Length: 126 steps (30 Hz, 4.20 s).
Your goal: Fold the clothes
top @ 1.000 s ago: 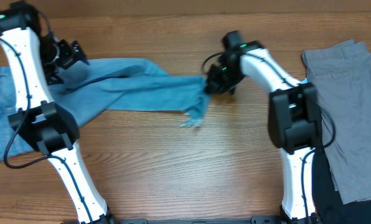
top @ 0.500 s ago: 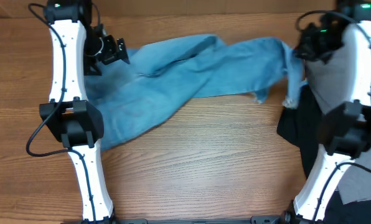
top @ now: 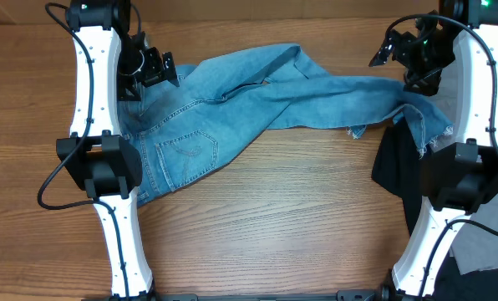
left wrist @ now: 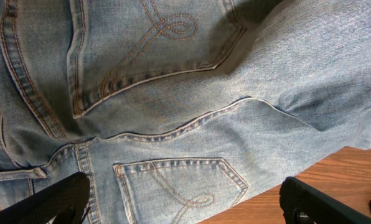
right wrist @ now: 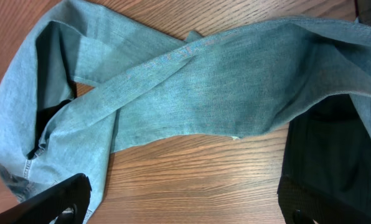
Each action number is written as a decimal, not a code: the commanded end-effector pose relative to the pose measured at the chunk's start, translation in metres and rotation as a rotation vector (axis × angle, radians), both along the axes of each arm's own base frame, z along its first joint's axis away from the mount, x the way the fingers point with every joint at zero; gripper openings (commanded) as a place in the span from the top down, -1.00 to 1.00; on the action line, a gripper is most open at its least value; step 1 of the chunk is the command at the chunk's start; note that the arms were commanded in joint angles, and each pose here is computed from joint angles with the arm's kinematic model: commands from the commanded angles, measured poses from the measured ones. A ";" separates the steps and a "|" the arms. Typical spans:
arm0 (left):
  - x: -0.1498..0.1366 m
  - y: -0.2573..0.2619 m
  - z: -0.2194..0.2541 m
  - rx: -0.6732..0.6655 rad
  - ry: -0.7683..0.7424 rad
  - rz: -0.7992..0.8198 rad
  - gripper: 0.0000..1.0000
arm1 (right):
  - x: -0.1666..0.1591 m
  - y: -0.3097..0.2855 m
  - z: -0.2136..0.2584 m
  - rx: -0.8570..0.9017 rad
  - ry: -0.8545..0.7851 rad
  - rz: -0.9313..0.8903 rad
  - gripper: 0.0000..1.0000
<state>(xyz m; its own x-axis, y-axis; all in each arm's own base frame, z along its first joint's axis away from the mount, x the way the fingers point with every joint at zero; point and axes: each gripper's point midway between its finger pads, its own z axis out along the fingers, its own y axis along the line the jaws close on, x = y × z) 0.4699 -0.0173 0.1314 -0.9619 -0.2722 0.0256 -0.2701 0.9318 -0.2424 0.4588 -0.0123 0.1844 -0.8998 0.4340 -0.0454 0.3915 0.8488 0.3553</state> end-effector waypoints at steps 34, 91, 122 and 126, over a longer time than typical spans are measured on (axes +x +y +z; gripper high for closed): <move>-0.158 0.058 -0.062 0.141 0.242 0.266 -1.00 | 0.001 0.009 0.004 -0.056 -0.018 0.043 -1.00; -0.131 0.245 0.042 0.422 -0.056 0.666 -1.00 | -0.024 0.054 -0.023 -0.104 0.111 0.158 -1.00; -0.125 0.079 -0.064 0.214 0.289 0.223 -1.00 | 0.049 0.227 -0.084 -0.294 -0.286 0.540 -0.95; -0.132 0.075 -0.081 0.212 0.341 0.208 -1.00 | 0.048 0.227 -0.104 -0.297 -0.250 0.554 -0.92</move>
<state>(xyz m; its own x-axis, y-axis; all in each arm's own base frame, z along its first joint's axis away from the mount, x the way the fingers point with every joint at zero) 0.3431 0.0580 0.0602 -0.8324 -0.5054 0.2272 -0.5045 0.8609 0.0665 0.5065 0.2177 0.1032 -0.9219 -0.1396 -0.3614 -0.1945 0.9735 0.1200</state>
